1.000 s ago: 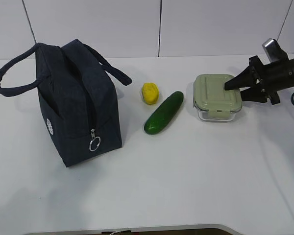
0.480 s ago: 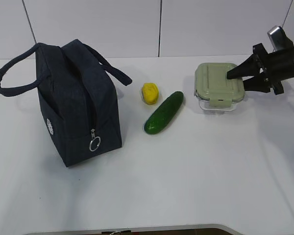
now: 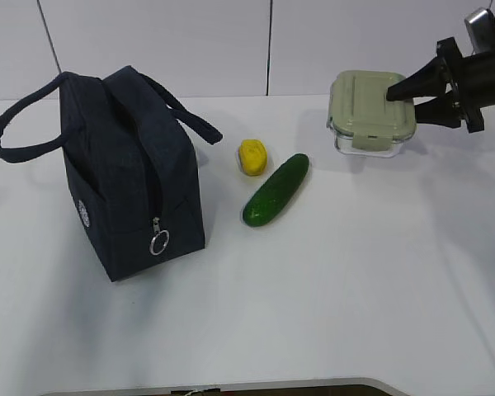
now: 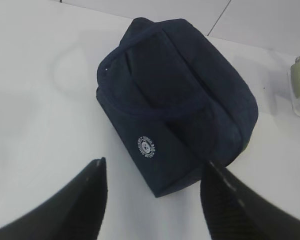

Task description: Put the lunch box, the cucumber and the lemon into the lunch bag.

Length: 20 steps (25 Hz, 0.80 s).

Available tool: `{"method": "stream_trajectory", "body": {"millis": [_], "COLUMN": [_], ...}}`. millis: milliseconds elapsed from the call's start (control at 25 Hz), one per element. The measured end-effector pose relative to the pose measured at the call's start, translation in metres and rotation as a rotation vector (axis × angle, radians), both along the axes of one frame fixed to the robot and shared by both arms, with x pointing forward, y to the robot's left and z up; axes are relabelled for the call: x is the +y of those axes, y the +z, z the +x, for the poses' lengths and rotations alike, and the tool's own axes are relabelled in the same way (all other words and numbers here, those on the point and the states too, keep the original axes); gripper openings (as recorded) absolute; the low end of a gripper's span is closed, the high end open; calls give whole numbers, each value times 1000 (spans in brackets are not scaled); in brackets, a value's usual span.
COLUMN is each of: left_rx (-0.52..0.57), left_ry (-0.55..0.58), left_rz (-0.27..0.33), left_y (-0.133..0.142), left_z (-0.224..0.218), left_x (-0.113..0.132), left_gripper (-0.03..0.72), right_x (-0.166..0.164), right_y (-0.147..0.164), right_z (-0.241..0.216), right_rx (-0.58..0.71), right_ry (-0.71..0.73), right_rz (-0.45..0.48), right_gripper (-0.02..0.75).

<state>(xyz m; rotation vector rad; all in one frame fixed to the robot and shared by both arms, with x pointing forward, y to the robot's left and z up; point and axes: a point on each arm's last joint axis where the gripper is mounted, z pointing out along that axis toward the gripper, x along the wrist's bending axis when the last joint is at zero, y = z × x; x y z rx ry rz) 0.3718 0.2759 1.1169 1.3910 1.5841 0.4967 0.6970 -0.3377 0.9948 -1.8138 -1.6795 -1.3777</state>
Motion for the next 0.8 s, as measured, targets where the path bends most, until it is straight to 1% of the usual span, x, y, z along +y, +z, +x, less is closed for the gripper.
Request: {"method": "stream_trajectory", "body": {"millis": [80,240,320,440,520,680,760,800], "left_rx": [24,57,74,129,185,262,301,318], "left_ry": [-4,-51,-64,-92,-116,-143,-140,-137], "left_rz": [-39,-113,-170,-230,-258,-321,-355,-362], "left_y": [-1,4,8,12,9,4,-5,-9], "left_z": [16,45,62,86,102,130,142,147], "left_x": [-2,-10,-14,-19,-22,-28,-29,-30], "left_gripper": [425,415,414,413,413,413,413,413], "right_x": [1,1,2,2,3,11,20,24], "right_y": [5,14,17,17,17,17,17,17], "right_z": [0,-2,-3,-3,-3,-2,-2,-2], "right_rx": [-11,-29,-35,-35,-35,-31,-31,-31], "right_ry": [-5,-8,-8,-8,-6,11,29,38], "right_rz": [9,15,15,15,16,18,18,18], "right_gripper": [379,379,379,379,379,379,379,379]}}
